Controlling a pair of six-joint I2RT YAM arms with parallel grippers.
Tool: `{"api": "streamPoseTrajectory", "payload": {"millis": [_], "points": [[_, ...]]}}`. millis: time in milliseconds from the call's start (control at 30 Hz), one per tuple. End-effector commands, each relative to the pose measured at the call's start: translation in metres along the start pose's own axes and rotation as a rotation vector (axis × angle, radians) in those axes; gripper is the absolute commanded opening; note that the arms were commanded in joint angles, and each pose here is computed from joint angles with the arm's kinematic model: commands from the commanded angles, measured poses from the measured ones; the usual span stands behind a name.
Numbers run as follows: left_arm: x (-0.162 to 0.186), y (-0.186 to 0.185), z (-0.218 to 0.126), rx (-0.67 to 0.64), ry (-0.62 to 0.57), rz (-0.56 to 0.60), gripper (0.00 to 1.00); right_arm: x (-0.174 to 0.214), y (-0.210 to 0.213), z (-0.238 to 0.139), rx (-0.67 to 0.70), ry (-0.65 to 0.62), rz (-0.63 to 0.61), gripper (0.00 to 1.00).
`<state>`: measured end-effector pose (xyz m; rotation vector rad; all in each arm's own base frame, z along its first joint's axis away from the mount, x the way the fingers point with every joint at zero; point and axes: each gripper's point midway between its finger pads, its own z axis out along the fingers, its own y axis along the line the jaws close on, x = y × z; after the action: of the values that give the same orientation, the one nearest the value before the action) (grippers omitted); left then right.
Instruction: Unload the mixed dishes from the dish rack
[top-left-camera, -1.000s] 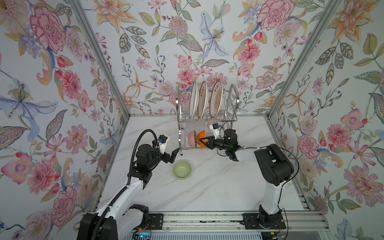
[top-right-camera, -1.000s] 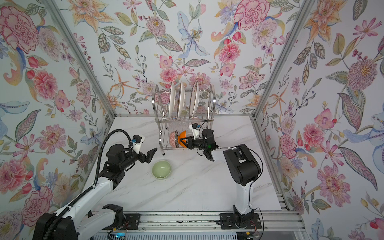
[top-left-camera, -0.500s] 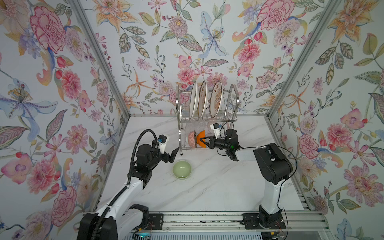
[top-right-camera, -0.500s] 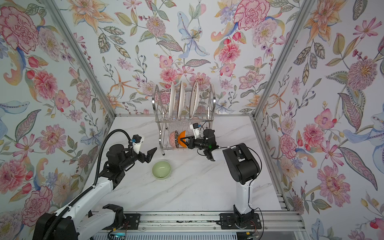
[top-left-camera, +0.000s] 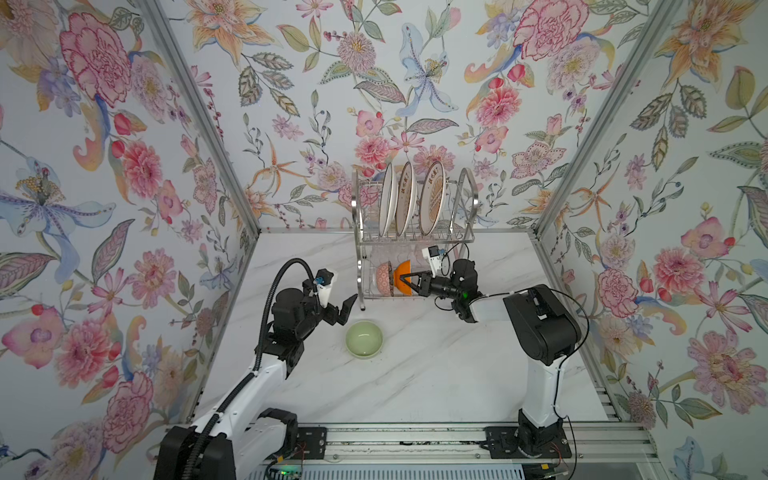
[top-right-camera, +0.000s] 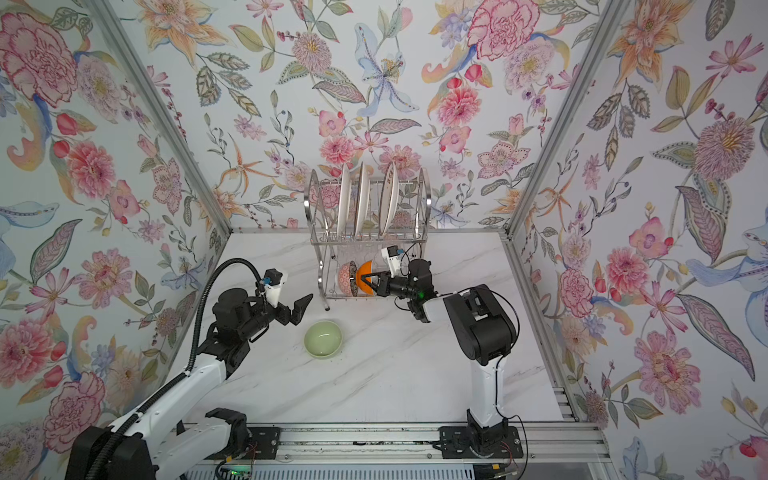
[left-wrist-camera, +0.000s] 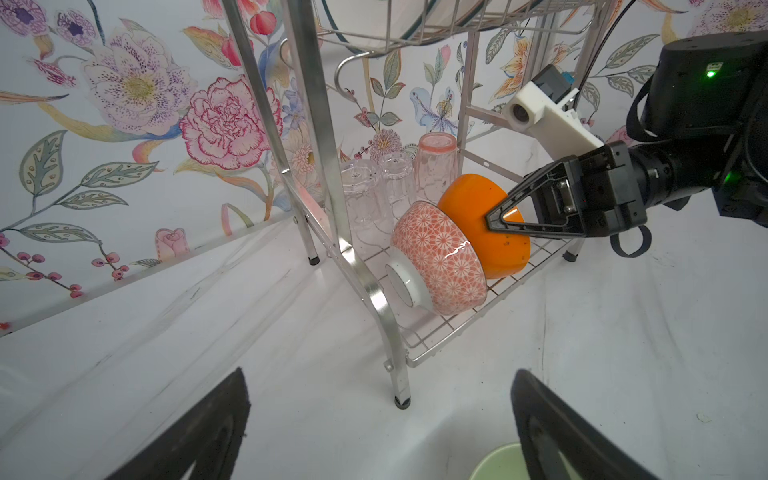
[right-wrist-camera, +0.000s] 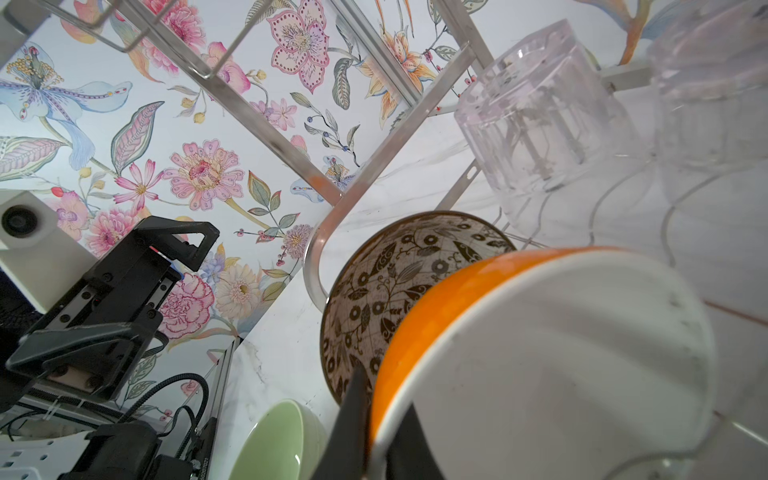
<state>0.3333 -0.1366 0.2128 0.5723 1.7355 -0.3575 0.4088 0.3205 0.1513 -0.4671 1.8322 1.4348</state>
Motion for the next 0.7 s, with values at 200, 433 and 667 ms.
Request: {"api": "streamPoseTrajectory", "payload": {"millis": [200, 433, 667], "points": [[-0.028, 0.006, -0.005, -0.044, -0.07, 0.011, 0.99, -0.047, 0.025, -0.007, -0.074, -0.14, -0.113, 0.0], [-0.028, 0.008, -0.007, -0.056, -0.07, 0.002, 0.99, -0.055, 0.028, -0.013, -0.097, -0.181, -0.104, 0.0], [-0.027, 0.009, -0.006, -0.061, -0.067, -0.007, 0.99, -0.065, 0.036, -0.02, -0.129, -0.222, -0.106, 0.0]]}}
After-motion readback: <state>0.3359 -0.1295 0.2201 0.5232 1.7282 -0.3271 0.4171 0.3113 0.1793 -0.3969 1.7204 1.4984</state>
